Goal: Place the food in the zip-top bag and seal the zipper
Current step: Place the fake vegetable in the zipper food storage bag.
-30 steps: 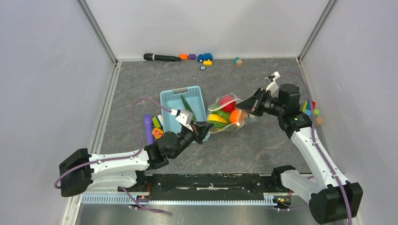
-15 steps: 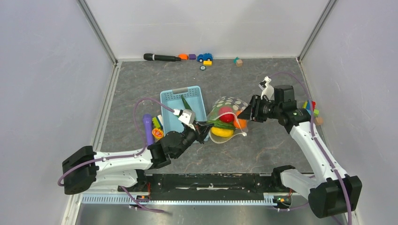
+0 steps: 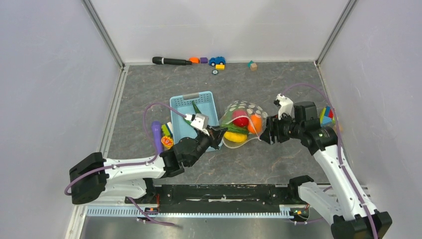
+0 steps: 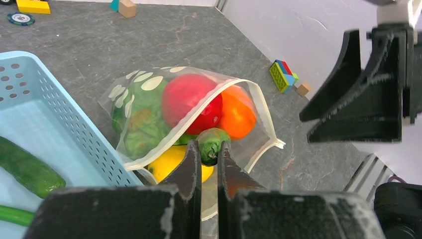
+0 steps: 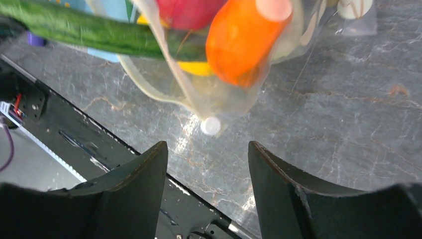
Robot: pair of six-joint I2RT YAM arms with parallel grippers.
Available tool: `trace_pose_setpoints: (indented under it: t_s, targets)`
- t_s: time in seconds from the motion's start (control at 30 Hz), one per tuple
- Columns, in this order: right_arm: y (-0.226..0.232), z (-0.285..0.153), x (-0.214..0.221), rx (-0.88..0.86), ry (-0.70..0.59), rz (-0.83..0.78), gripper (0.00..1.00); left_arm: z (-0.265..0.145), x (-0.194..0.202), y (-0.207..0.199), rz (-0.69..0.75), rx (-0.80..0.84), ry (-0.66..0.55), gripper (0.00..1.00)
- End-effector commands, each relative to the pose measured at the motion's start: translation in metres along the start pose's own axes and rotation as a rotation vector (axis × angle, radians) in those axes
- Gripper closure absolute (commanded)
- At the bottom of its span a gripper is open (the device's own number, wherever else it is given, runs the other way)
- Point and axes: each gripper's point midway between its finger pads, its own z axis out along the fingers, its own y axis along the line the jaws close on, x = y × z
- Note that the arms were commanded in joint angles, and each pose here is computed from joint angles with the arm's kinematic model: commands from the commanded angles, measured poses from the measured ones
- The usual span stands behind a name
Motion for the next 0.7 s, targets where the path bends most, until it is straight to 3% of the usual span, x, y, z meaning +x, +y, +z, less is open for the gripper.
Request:
trace_pose_setpoints:
  t_s: [0.0, 0.4, 0.57, 0.67]
  targets:
    - [0.002, 0.005, 0.014, -0.004, -0.027, -0.079, 0.33, 0.01, -0.036, -0.009, -0.079, -0.023, -0.11, 0.98]
    - [-0.016, 0.044, -0.001, 0.12, -0.217, -0.13, 0.32, 0.015, -0.042, -0.008, -0.053, -0.048, -0.116, 0.98]
    - [-0.015, 0.053, -0.011, 0.107, -0.314, 0.042, 0.34, 0.016, -0.04, -0.004, -0.047, -0.074, -0.119, 0.98]
    - [-0.018, 0.061, -0.006, 0.104, -0.353, 0.16, 0.4, 0.017, -0.039, -0.002, -0.046, -0.084, -0.119, 0.98]
